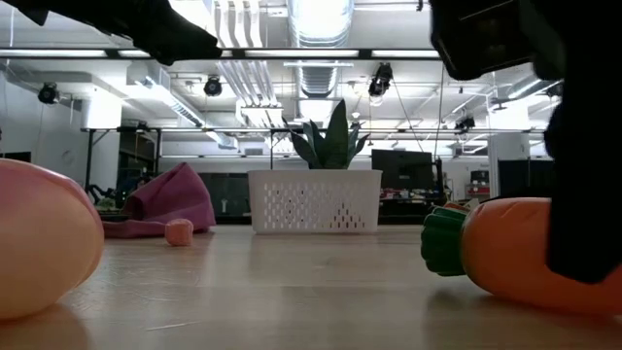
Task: Build produce basket
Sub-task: Put the carrot into the white basket
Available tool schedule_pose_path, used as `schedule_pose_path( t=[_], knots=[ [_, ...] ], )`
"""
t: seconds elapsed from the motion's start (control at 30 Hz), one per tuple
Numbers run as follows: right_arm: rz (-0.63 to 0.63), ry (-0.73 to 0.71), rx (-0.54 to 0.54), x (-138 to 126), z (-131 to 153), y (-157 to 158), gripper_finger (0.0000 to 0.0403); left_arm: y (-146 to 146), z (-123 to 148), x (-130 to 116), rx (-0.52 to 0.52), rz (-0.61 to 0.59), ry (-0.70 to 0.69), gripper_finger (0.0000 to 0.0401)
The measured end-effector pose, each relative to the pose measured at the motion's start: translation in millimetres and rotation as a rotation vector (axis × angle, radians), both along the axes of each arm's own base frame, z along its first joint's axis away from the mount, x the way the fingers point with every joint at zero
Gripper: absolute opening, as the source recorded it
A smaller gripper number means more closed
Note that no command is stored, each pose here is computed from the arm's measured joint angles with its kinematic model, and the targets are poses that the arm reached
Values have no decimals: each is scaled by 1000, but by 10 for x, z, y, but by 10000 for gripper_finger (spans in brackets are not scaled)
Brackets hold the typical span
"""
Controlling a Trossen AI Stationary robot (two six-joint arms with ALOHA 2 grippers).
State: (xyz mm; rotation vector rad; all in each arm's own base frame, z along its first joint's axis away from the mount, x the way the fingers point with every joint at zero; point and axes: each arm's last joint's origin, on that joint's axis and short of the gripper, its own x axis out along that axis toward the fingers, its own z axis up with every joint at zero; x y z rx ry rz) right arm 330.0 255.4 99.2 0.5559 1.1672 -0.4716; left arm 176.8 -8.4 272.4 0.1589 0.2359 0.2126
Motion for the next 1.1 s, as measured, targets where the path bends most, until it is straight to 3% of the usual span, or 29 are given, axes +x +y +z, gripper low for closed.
schedule_pose_path(
  t=[0.73, 1.1],
  knots=[
    [74, 19, -20, 85, -8, -109, 323, -4, -36, 36, 1, -1, 23, 209],
    [84, 42, 1, 74, -10, -104, 219, -4, -34, 35, 1, 0, 22, 209]
  ],
)
